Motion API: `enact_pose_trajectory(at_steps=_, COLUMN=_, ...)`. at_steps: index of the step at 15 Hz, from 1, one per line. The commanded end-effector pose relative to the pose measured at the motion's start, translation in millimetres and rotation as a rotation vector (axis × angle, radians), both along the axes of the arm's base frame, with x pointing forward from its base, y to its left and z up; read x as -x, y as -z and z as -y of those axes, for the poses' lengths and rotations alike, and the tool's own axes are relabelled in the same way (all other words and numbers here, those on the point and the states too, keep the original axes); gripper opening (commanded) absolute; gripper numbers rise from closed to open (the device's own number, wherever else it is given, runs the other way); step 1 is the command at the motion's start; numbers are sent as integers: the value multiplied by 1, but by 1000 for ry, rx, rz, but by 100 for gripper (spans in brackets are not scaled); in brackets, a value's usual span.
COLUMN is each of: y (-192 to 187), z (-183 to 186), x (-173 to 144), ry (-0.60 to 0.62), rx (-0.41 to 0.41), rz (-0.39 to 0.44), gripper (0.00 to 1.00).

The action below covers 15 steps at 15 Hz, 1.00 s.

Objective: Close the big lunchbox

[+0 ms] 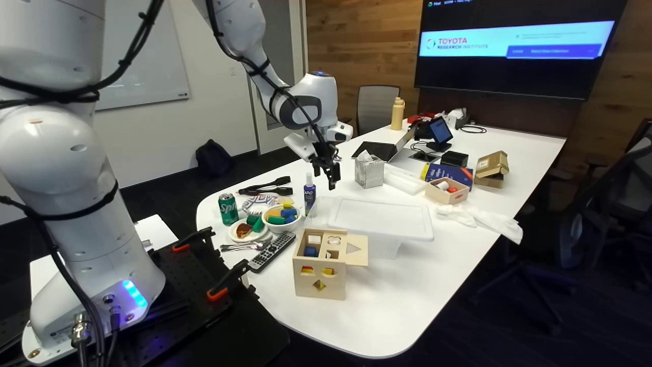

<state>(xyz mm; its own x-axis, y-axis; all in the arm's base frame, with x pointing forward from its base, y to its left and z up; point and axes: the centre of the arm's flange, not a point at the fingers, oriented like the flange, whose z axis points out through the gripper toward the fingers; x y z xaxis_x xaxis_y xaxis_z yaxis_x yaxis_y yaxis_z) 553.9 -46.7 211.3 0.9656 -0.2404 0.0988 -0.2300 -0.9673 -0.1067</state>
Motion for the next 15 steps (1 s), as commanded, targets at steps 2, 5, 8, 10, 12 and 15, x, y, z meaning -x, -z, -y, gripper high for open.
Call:
enact_pose_trajectory(at_steps=2, y=28, z=15, x=-29, ry=135, rx=-1, rz=1, gripper=100)
enact_pose_trajectory(at_steps=5, y=43, z=29, x=-37, ry=180, rx=-18, rz=-15, gripper=100)
enact_pose_trajectory(at_steps=8, y=62, z=34, x=-49, ry=166, rx=-50, rz=-35, gripper=100)
enact_pose_trajectory(at_steps=10, y=73, z=35, x=-56, ry=164, rx=-57, rz=-39, gripper=100)
enact_pose_trajectory(at_steps=12, y=83, z=35, x=-60, ry=164, rx=-59, rz=-48, gripper=100)
enact_pose_trajectory(at_steps=15, y=93, z=33, x=-65, ry=160, rx=-58, rz=-61, gripper=100)
